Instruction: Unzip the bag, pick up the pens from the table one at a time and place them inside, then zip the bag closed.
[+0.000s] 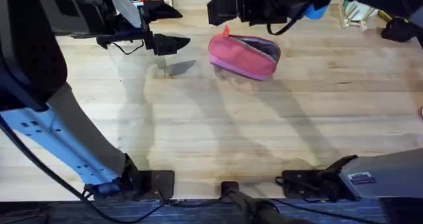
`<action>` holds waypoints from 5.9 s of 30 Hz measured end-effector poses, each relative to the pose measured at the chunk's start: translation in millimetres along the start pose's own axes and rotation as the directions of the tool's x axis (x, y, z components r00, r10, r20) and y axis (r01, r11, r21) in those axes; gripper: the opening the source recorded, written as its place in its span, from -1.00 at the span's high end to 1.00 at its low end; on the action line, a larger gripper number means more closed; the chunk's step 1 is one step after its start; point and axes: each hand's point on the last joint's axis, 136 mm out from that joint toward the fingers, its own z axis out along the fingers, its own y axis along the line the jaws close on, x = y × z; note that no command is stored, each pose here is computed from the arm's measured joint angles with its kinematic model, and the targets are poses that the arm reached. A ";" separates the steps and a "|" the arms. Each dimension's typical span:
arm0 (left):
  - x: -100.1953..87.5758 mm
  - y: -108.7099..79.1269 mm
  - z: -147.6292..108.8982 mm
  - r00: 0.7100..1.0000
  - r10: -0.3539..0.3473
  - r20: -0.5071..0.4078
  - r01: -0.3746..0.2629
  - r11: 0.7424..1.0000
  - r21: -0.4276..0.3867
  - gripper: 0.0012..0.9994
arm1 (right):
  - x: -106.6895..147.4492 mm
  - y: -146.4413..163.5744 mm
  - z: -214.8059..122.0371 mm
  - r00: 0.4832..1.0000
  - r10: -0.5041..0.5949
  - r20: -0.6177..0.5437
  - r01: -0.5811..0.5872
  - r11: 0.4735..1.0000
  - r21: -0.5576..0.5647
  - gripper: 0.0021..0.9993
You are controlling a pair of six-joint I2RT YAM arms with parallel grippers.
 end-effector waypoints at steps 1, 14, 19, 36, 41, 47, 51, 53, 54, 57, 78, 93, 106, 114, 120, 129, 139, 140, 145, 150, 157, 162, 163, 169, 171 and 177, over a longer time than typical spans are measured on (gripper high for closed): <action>0.5 -0.7 0.0 1.000 -0.008 -0.001 0.008 1.000 0.001 -0.99 | 0.2 -0.3 3.3 1.000 0.001 -0.003 -0.001 1.000 0.001 -0.99; 4.5 -4.3 -0.1 0.998 -0.058 -0.011 0.059 0.998 0.004 -0.99 | 0.2 -3.3 51.9 1.000 0.006 -0.023 -0.006 1.000 0.008 -1.00; 4.7 -4.3 0.0 0.998 -0.059 -0.012 0.059 0.998 0.004 -0.99 | -3.3 -2.9 64.9 1.000 0.005 -0.010 -0.005 1.000 0.004 -1.00; 4.9 -4.0 -0.1 0.998 -0.059 -0.014 0.059 0.998 0.002 -0.99 | -0.8 -5.8 96.1 0.999 0.027 -0.017 -0.027 1.000 0.007 -0.81; 4.9 -4.0 -0.1 0.998 -0.059 -0.014 0.059 0.998 0.002 -0.99 | -0.8 -5.9 96.8 0.999 0.028 -0.017 -0.028 1.000 0.007 -0.37; 5.1 -4.0 0.0 0.998 -0.059 -0.014 0.059 0.998 0.002 -0.99 | -0.4 -7.1 97.0 0.999 0.029 -0.018 -0.029 0.999 0.014 0.27; 5.0 -4.0 0.0 0.998 -0.059 -0.014 0.059 0.998 0.002 -0.99 | -0.8 -11.7 97.0 0.999 0.034 -0.013 -0.034 0.999 0.039 0.90; 5.0 -4.0 0.0 0.998 -0.059 -0.014 0.059 0.998 0.002 -0.99 | -1.2 -12.6 97.0 0.999 0.036 -0.010 -0.035 0.998 0.044 0.94; 5.0 -4.0 0.0 0.998 -0.059 -0.014 0.059 0.998 0.002 -0.99 | -1.2 -12.6 97.0 0.999 0.036 -0.010 -0.036 0.998 0.045 0.94; 4.9 -4.1 -0.1 0.998 -0.059 -0.014 0.059 0.998 0.002 -0.99 | -1.3 -13.1 97.0 0.999 0.043 -0.009 -0.042 0.998 0.048 0.94; 6.0 -18.5 23.5 0.997 -0.066 -0.037 0.069 0.996 0.058 -0.99 | -10.1 -9.2 83.5 0.999 0.045 0.024 -0.045 0.998 0.035 0.94; 17.7 -40.3 68.2 0.990 -0.030 -0.141 0.046 0.992 0.114 -0.99 | -21.9 -3.7 61.9 0.997 0.042 0.070 -0.044 0.999 0.016 0.94; 22.1 -50.7 99.4 0.985 0.028 -0.168 -0.002 0.988 0.152 -0.99 | -21.9 -3.7 61.9 0.997 0.042 0.070 -0.044 0.999 0.016 0.94; 29.2 -44.6 104.4 0.989 0.005 -0.151 0.018 0.989 0.149 -0.64 | -17.9 -5.2 62.1 0.998 0.043 0.054 -0.044 0.999 0.023 0.94; 28.2 -44.2 104.7 0.989 -0.002 -0.148 0.024 0.989 0.148 0.34 | -16.8 -5.5 62.1 0.998 0.043 0.050 -0.045 0.999 0.025 0.94; 29.6 -43.5 104.3 0.988 -0.006 -0.155 0.028 0.989 0.143 0.92 | -4.9 -11.2 62.1 1.000 -0.002 -0.001 0.003 0.999 0.046 0.94; 29.6 -43.9 104.8 0.988 -0.005 -0.156 0.028 0.989 0.144 0.92 | 31.2 -71.6 51.5 0.982 0.036 -0.186 -0.007 0.988 0.157 0.94; 29.5 -44.0 104.8 0.988 -0.005 -0.155 0.028 0.989 0.144 0.92 | 34.2 -80.4 49.2 0.978 0.044 -0.203 -0.009 0.985 0.172 0.94; 29.8 -43.8 104.8 0.988 -0.005 -0.156 0.028 0.989 0.143 0.92 | 36.6 -121.1 39.9 0.970 0.085 -0.228 -0.032 0.973 0.227 0.94; 29.9 -44.1 105.2 0.988 -0.005 -0.157 0.028 0.989 0.144 0.92 | 39.1 -140.3 34.1 0.965 0.099 -0.244 -0.038 0.970 0.240 0.94; 30.4 -44.7 104.8 0.987 -0.011 -0.160 0.034 0.989 0.144 0.92 | 26.1 -142.1 10.0 0.980 0.063 -0.191 -0.016 0.970 0.241 0.94; 30.4 -44.6 104.8 0.987 -0.011 -0.160 0.035 0.989 0.144 0.92 | 12.2 -131.0 -25.0 0.993 0.028 -0.110 -0.002 0.973 0.230 0.94; 30.4 -44.6 104.8 0.987 -0.011 -0.160 0.034 0.989 0.144 0.92 | 10.4 -128.3 -32.3 0.995 0.022 -0.096 0.001 0.974 0.228 0.94; 30.5 -44.6 104.8 0.987 -0.011 -0.160 0.034 0.989 0.144 0.92 | 6.3 -102.7 -72.7 0.999 -0.033 -0.023 0.036 0.980 0.196 0.71; 30.7 -44.6 104.8 0.987 -0.012 -0.161 0.035 0.989 0.144 0.92 | 9.2 -90.8 -81.5 0.998 -0.057 -0.017 0.059 0.982 0.179 0.14; 30.6 -44.6 104.8 0.987 -0.011 -0.161 0.035 0.989 0.144 0.92 | 27.1 -50.4 -92.1 0.987 -0.151 -0.047 0.155 0.982 0.112 -0.99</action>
